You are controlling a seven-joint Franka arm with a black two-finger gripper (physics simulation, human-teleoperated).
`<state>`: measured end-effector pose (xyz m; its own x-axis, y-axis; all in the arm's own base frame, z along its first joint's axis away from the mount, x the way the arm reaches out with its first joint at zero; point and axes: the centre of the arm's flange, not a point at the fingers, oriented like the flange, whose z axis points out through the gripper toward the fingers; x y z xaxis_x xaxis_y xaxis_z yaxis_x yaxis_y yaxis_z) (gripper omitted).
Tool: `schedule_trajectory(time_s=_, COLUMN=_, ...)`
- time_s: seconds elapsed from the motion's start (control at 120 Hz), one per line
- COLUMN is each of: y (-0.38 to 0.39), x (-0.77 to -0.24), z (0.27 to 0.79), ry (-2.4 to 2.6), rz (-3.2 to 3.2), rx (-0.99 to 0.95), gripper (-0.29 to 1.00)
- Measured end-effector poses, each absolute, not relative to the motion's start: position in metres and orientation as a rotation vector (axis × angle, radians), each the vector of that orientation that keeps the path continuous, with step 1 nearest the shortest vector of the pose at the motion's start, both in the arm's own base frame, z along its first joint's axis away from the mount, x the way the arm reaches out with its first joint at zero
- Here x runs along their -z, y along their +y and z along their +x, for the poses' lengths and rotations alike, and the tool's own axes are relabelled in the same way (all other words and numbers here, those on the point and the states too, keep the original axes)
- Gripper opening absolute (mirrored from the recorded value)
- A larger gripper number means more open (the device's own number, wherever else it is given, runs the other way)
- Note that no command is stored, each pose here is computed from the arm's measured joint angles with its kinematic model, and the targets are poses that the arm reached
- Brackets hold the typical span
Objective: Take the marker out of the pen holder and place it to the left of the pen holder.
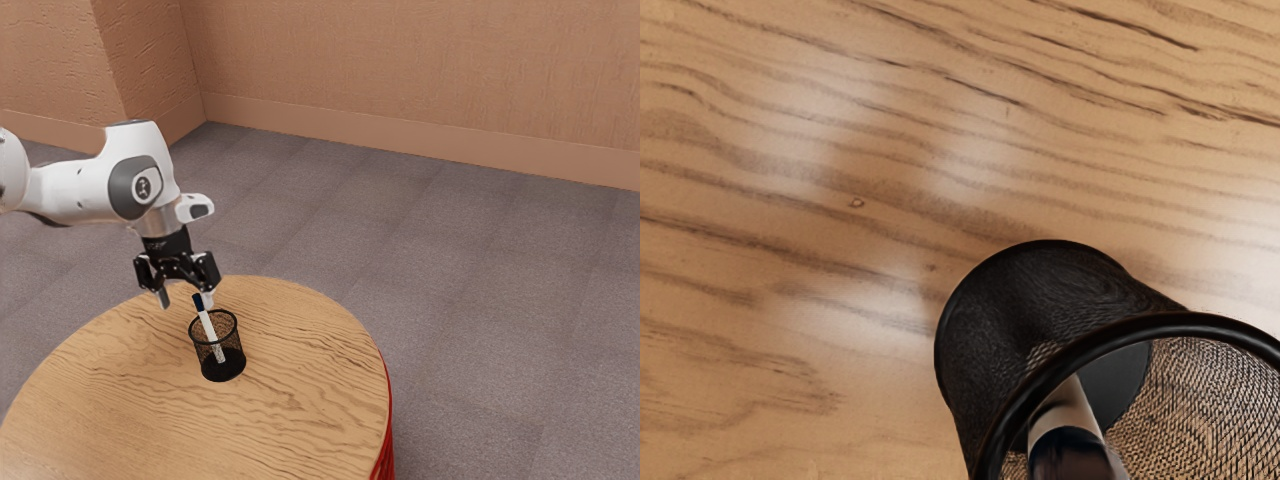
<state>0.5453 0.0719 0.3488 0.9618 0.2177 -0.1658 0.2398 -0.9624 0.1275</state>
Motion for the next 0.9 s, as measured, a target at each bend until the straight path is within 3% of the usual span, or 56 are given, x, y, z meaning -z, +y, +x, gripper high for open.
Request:
schedule_trajectory(time_s=0.333, y=0.087, x=-0.336, z=0.555, ry=0.472, rz=2.759, rx=0.278, gripper=0.65)
schedule_trajectory(time_s=0.45, y=0.088, x=-0.334, z=0.554, ry=0.423, rz=2.793, rx=0.297, gripper=0.57)
schedule_trajectory(time_s=0.633, y=0.089, x=-0.336, z=0.56, ry=0.383, rz=2.822, rx=0.254, gripper=0.48)
schedule_trajectory(time_s=0.9, y=0.081, x=-0.344, z=0.568, ry=0.358, rz=2.823, rx=0.198, gripper=0.44)
